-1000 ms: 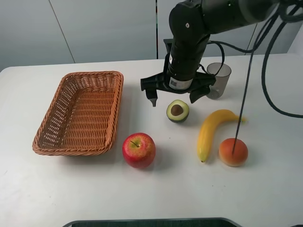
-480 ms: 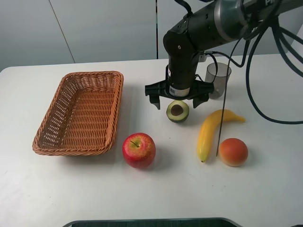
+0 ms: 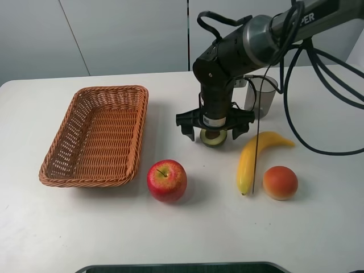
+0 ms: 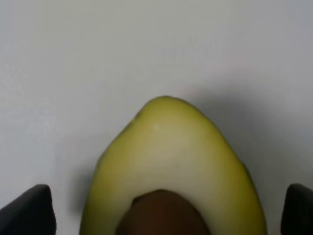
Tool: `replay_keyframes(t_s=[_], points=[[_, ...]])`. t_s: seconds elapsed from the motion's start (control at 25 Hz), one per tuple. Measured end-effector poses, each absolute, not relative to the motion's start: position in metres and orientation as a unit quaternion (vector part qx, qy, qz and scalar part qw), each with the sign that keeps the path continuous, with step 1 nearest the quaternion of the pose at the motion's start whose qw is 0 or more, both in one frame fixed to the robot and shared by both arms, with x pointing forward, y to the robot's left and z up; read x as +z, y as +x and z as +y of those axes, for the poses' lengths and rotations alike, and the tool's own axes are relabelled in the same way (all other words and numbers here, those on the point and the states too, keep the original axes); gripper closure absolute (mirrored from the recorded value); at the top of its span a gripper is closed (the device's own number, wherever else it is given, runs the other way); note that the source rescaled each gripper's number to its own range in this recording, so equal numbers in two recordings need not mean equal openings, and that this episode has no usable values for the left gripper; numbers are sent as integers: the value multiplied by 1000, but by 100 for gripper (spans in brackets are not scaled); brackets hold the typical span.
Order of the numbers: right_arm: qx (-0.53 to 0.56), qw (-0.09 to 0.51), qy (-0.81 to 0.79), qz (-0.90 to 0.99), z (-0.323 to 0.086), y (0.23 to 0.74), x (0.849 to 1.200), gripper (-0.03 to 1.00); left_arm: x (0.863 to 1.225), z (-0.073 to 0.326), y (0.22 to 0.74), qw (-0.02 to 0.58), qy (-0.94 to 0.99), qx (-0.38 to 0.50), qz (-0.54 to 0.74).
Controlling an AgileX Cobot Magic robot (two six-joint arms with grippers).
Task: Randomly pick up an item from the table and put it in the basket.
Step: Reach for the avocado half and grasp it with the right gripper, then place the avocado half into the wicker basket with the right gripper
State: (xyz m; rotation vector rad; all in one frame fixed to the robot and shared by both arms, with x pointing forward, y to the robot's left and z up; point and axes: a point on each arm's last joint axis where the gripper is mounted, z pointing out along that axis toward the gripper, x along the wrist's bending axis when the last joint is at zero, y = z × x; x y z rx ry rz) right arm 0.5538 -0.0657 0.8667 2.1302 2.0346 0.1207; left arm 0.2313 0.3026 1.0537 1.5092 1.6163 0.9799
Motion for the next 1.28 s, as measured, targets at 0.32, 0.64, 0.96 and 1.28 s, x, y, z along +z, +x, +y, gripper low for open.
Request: replay_keyframes(t_s=[0.32,0.64,0.96,1.28], points=[[38,101,715,691,-66,555,864,97,1054,303,231,354,583,379,626],[39,102,715,691,-66,555,864,91,1054,303,231,354,583,379,626],[32,104,708,698,-67,554,865,91,1054,303,231,354,583,379,626],[43,104,691,714,-71,549,912,91,1054,303,231,354,583,379,626]])
